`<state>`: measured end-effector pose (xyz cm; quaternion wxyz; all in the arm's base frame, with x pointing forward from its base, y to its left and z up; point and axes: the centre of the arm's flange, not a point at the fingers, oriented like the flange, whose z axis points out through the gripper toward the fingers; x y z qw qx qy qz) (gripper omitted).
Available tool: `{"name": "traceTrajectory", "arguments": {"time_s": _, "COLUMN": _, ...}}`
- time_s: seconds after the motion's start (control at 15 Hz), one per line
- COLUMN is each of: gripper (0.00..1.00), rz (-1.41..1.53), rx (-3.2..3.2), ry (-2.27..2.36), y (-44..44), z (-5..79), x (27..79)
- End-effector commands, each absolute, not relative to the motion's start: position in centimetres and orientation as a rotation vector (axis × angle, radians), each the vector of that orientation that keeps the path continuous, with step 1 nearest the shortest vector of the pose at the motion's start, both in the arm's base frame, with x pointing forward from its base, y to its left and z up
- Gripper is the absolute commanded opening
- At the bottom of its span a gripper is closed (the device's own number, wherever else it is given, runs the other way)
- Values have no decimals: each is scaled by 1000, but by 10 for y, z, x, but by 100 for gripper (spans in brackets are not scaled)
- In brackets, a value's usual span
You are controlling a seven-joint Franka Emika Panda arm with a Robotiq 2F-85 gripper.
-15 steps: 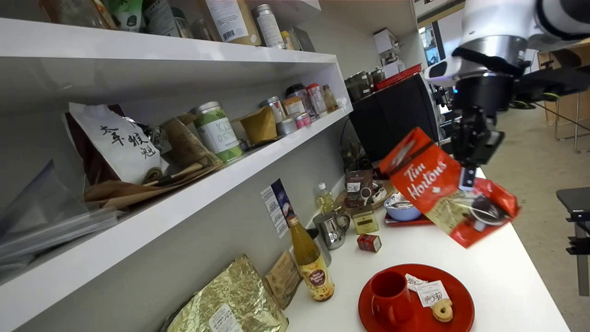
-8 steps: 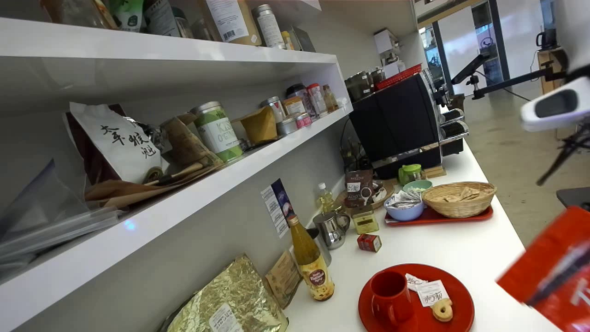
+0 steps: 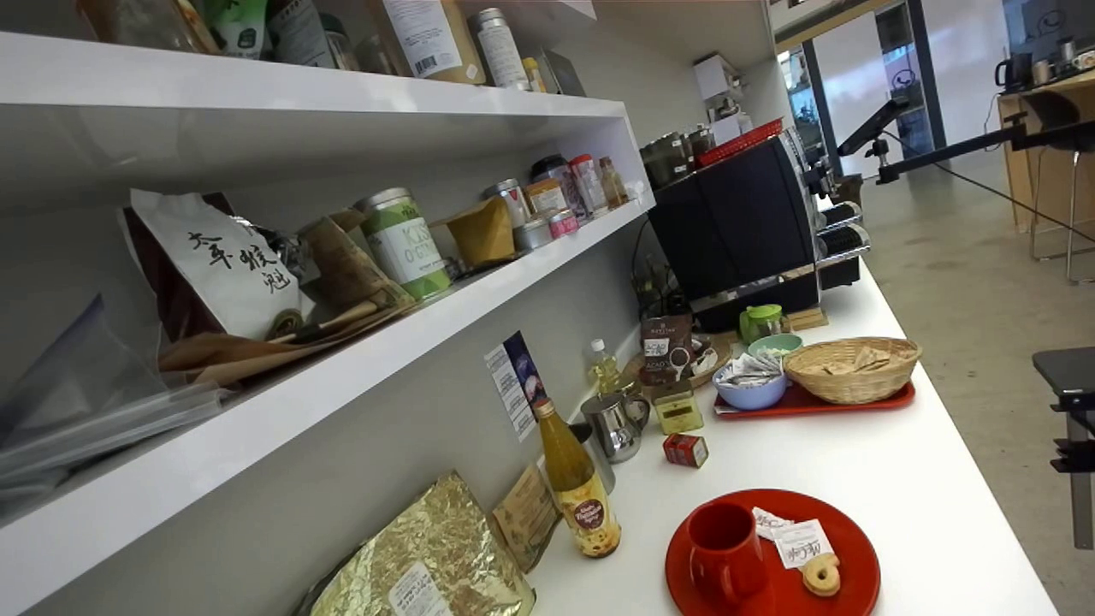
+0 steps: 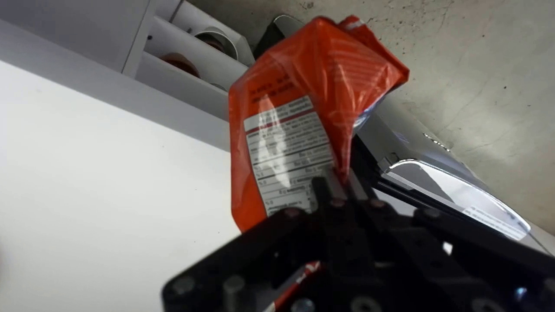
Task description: Remove the orange packet from the bottom shelf and then put it on the counter
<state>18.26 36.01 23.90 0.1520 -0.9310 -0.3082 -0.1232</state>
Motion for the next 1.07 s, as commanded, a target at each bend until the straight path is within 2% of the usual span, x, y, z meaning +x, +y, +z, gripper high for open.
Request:
{"name": "traceTrajectory", "arguments": {"time_s": 0.0, "gripper": 1, "rz": -419, "rx": -2655, "ry": -813, "y": 377, "z": 209, "x": 192}}
{"name": "traceTrajectory", "arguments": {"time_s": 0.53, "gripper": 1, "rz": -500, "rx": -2654, "ry": -704, "y": 372, "z": 245, "x": 257}}
{"name": "traceTrajectory", "arguments": {"time_s": 1.0, "gripper": 1, "rz": -640, "rx": -2617, "ry": -706, "y": 362, "z": 243, "x": 298}}
